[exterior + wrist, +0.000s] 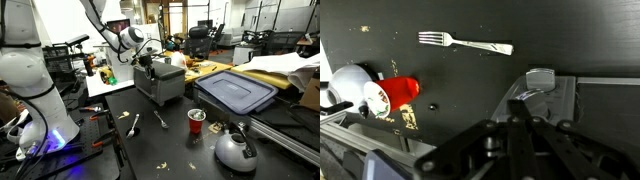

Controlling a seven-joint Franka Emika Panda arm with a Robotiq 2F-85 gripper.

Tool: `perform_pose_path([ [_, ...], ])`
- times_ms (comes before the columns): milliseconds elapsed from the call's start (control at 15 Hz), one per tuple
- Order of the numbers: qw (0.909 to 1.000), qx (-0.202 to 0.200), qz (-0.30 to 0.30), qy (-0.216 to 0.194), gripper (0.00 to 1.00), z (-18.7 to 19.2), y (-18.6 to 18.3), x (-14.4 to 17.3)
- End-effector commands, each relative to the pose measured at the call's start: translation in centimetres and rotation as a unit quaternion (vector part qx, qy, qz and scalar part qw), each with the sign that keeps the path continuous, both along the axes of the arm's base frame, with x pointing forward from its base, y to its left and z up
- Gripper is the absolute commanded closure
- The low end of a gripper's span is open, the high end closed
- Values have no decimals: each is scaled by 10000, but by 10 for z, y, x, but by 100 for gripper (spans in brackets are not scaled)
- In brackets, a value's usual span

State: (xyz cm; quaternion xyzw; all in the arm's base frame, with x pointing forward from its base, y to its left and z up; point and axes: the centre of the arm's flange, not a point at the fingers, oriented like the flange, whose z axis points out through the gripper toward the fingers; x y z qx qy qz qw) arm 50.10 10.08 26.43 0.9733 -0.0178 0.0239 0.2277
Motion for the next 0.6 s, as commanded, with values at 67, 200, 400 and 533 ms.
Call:
perform_pose_path([
  [67, 9984, -430, -229, 275, 100, -31, -26, -9],
  [200, 9986, -383, -208, 296, 100, -32, -24, -9],
  [400, 9984, -419, -200, 310, 100, -36, -25, -9],
  [533, 9983, -161, -293, 484, 100, -46, -29, -9],
])
